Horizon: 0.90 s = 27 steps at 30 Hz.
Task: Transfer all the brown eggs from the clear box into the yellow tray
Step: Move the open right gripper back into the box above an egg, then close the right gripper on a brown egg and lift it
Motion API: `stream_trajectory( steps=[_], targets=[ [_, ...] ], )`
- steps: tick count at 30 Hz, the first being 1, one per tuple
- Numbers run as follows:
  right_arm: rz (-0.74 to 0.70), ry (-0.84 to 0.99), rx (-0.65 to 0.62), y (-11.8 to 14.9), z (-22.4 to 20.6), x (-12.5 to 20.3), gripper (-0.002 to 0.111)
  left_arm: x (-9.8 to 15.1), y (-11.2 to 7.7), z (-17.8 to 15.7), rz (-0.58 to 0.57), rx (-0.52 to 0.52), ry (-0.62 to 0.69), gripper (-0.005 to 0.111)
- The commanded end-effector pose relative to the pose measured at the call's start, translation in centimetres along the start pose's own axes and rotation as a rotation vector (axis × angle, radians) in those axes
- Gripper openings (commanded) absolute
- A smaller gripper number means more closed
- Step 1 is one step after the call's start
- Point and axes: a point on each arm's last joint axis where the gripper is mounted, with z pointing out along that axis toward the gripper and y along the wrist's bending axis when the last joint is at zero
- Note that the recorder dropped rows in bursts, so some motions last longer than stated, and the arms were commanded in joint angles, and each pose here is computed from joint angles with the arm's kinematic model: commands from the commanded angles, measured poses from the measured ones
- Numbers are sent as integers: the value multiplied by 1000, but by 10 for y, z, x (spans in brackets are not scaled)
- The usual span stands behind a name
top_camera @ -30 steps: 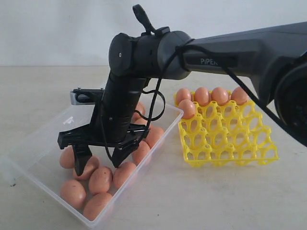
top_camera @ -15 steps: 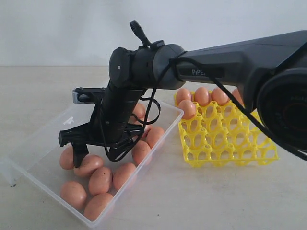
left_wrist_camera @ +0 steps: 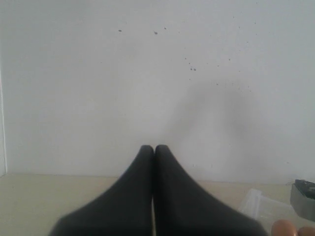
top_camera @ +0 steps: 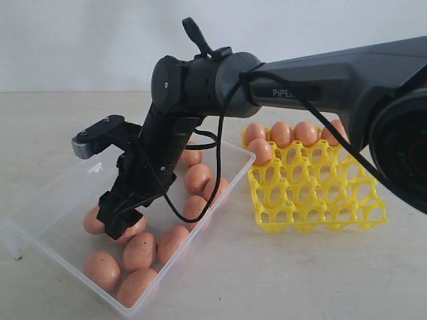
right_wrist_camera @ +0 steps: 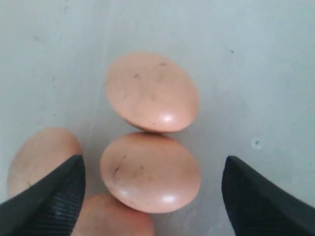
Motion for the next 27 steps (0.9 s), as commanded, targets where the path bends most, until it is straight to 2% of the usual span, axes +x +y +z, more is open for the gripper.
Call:
stream_trajectory(
  steps=[1, 3, 5, 12, 21, 27],
  targets=[
    [155, -62, 25, -1, -6, -7, 73, 1, 0, 0, 6, 5, 25, -4],
    [209, -64, 24, -1, -6, -7, 73, 2, 0, 0, 6, 5, 35, -4],
    [185, -43, 13, 1, -6, -5, 73, 4, 0, 0, 6, 5, 53, -4],
    [-165, 80, -82, 9, -6, 7, 73, 8, 0, 0, 6, 5, 99, -4],
    [-341, -29, 14, 1, -6, -4, 73, 16, 0, -1, 41, 9, 185, -4],
    [-482, -35, 19, 1, -6, -5, 73, 16, 0, -1, 41, 9, 187, -4]
  ],
)
